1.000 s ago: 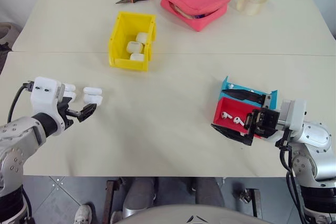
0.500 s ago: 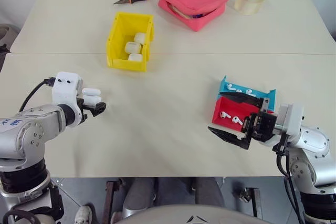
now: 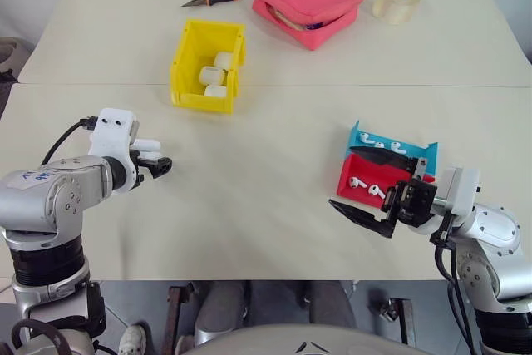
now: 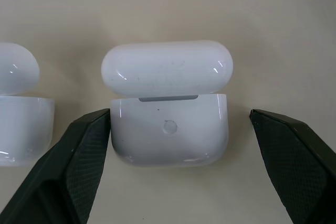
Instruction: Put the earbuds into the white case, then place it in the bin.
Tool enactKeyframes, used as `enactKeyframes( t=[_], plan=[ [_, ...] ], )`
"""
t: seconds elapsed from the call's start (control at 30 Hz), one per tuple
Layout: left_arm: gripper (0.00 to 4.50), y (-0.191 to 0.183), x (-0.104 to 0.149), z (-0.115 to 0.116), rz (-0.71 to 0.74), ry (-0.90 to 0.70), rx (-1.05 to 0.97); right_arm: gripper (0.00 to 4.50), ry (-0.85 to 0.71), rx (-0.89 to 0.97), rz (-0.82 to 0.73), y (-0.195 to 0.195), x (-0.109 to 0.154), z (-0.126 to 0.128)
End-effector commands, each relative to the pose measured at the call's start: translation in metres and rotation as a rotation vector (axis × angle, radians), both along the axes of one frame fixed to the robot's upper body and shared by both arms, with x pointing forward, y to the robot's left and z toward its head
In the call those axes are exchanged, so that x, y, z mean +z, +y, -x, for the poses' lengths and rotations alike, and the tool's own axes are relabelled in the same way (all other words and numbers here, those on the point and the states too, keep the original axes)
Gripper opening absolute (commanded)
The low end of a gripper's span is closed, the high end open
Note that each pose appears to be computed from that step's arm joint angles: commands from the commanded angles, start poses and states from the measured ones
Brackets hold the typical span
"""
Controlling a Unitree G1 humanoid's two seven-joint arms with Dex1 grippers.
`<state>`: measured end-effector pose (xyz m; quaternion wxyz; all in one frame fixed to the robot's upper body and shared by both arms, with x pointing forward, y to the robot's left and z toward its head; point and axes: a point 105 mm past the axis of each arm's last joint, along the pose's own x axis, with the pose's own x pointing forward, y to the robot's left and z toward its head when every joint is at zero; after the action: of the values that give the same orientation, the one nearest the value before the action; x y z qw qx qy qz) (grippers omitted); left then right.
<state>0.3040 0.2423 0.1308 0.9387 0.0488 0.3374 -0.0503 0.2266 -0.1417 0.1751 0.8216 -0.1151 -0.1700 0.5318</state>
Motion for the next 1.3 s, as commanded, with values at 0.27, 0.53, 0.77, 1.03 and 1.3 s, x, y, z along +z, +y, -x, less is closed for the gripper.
enactKeyframes(
  t=[0.27,0.53,0.77,1.03,1.3],
  plan=[
    [2.81,0.004,-0.002,0.0,0.021,-0.036,-0.022,4.5,-0.047,0.0,-0.006,0.001,0.008,0.004],
    [2.81,-0.022,0.041,0.005,0.234,-0.479,-0.405,4.5,-0.041,-0.007,0.02,-0.006,0.007,0.002],
    [2.81,-0.069,0.061,0.029,0.4,-0.744,-0.855,4.5,-0.039,-0.05,0.055,-0.017,0.012,0.0],
    [2.81,-0.166,0.063,0.042,0.678,-0.953,-1.268,4.5,-0.042,-0.248,0.138,-0.056,0.022,0.015],
    [2.81,-0.223,0.069,0.055,0.929,-1.064,-1.497,4.5,0.107,-0.537,0.237,-0.106,0.009,0.051]
  ],
)
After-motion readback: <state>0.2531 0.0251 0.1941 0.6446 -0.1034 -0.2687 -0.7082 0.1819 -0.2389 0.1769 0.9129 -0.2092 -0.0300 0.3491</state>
